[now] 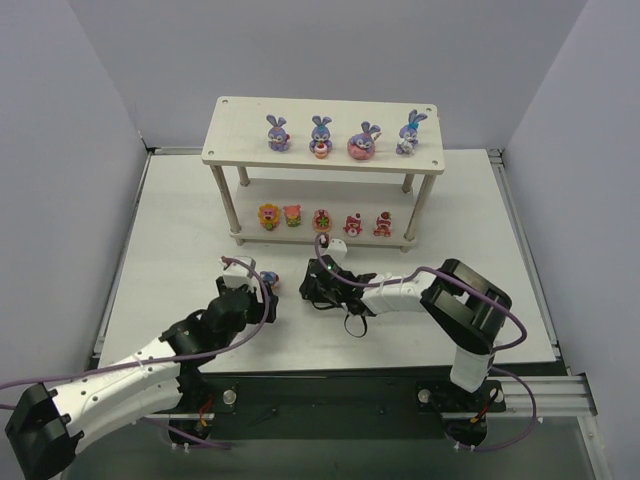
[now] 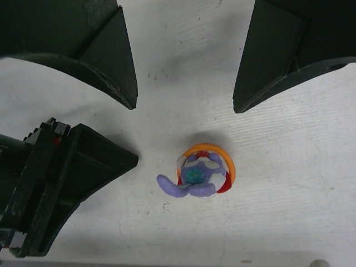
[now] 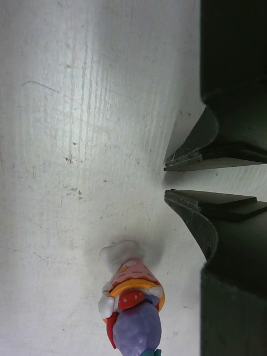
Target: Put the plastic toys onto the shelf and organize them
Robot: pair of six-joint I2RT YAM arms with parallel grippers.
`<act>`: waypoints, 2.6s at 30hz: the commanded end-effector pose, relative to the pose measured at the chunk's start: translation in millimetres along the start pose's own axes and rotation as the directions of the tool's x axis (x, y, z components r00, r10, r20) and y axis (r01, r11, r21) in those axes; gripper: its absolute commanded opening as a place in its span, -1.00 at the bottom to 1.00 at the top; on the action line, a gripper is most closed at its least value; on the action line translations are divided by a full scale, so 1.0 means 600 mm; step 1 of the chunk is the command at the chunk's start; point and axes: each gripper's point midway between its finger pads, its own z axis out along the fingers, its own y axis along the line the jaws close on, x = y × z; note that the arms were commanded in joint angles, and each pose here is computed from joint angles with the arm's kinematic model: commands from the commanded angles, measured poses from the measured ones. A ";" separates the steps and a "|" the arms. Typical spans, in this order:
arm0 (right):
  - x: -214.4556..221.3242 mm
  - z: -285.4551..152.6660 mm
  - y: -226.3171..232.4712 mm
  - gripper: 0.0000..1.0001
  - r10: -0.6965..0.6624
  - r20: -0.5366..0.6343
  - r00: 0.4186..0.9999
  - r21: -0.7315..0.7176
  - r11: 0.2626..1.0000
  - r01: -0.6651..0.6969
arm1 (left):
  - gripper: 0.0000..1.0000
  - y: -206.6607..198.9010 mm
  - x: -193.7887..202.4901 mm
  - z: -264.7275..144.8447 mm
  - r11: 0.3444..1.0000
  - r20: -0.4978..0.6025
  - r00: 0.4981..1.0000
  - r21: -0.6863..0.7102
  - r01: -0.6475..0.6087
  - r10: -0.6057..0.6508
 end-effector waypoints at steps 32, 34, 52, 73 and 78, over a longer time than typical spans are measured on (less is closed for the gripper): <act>0.020 -0.032 -0.123 -0.56 0.002 -0.048 0.999 0.175 0.985 0.007 | 0.48 -0.016 -0.082 0.089 0.990 0.237 0.967 -0.131 -0.060 0.090; 0.020 -0.033 -0.125 -0.56 0.003 -0.048 0.999 0.177 0.984 0.006 | 0.48 -0.015 -0.085 0.091 0.990 0.245 0.966 -0.132 -0.054 0.085; 0.018 -0.034 -0.132 -0.58 0.010 -0.045 0.999 0.185 0.983 -0.001 | 0.31 0.002 -0.074 0.121 0.994 0.221 0.975 -0.109 -0.005 0.029; 0.009 -0.039 -0.137 -0.60 0.013 -0.031 0.999 0.187 0.982 -0.007 | -0.98 -0.006 -0.099 0.111 0.993 0.215 0.975 -0.112 -0.040 0.063; 0.004 -0.040 -0.137 -0.60 0.016 -0.025 1.000 0.186 0.983 -0.011 | -1.00 -0.026 -0.183 0.072 0.993 0.256 0.964 -0.110 -0.046 0.073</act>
